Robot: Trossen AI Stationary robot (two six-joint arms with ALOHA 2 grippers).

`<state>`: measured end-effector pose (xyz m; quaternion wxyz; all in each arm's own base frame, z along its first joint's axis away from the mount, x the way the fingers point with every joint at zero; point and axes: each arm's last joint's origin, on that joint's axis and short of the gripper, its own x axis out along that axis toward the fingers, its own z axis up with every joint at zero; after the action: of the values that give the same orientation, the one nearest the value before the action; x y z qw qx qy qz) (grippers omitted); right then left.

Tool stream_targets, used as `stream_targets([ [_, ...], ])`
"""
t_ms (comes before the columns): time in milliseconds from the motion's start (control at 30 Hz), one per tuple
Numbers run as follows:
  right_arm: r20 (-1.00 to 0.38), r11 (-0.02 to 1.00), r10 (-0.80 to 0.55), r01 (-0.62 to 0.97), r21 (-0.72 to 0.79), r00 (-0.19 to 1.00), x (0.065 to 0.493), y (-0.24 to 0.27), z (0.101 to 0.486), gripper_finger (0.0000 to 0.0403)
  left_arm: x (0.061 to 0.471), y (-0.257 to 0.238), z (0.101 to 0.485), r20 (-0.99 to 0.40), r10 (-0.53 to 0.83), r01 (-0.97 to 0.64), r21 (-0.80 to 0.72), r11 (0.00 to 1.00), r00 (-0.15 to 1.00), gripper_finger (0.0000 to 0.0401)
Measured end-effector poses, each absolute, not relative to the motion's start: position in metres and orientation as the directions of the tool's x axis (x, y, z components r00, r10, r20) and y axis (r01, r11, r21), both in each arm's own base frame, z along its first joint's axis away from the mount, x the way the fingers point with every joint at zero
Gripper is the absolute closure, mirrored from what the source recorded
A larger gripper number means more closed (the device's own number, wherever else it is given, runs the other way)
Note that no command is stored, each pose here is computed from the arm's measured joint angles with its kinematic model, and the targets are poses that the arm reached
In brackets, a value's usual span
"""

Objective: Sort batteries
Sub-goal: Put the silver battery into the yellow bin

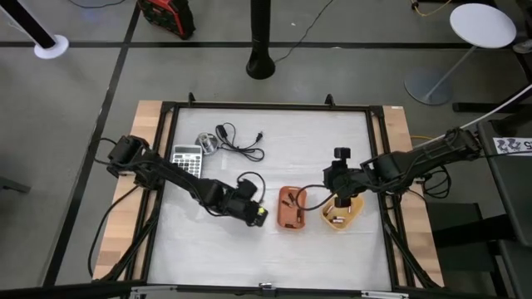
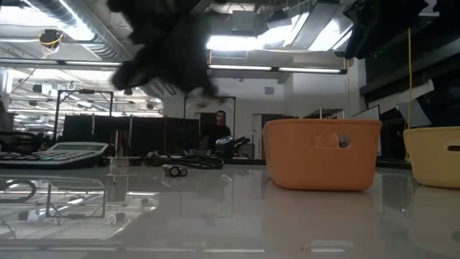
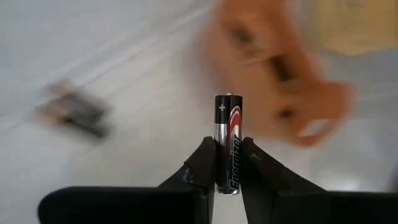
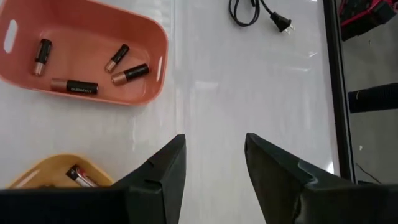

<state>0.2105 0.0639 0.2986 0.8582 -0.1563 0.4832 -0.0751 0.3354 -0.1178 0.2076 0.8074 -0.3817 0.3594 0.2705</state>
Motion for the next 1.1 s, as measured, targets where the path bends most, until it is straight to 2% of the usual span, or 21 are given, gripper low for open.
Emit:
stream_targets([
  [133, -0.795, 0.943, -0.274, -0.014, -0.334, 0.541, 0.209, 0.063, 0.302, 0.0242, 0.354, -0.123, 0.217, -0.652, 0.126, -0.574, -0.54, 0.616, 0.748, 0.0359],
  [233, -0.792, 0.943, -0.273, -0.011, -0.332, 0.546, 0.208, 0.063, 0.303, 0.0242, 0.367, -0.121, 0.216, -0.565, 0.161, -0.516, -0.553, 0.655, 0.809, 0.0351],
  [400, -0.796, 0.946, -0.264, -0.015, -0.324, 0.545, 0.208, 0.063, 0.303, 0.0242, 0.39, -0.112, 0.195, -0.487, 0.197, -0.467, -0.53, 0.708, 0.851, 0.0346],
  [600, -0.801, 0.949, -0.252, -0.022, -0.314, 0.543, 0.208, 0.064, 0.303, 0.0242, 0.406, -0.107, 0.178, -0.459, 0.097, -0.361, -0.531, 0.767, 0.883, 0.0344],
  [967, -0.806, 0.954, -0.241, -0.02, -0.298, 0.54, 0.208, 0.064, 0.302, 0.0242, 0.408, -0.101, 0.175, -0.464, 0.105, -0.373, -0.535, 0.758, 0.88, 0.0343],
  [1100, -0.806, 0.954, -0.24, -0.02, -0.298, 0.54, 0.208, 0.064, 0.302, 0.0242, 0.414, -0.099, 0.179, -0.384, 0.139, -0.352, -0.57, 0.742, 0.913, 0.0343],
])
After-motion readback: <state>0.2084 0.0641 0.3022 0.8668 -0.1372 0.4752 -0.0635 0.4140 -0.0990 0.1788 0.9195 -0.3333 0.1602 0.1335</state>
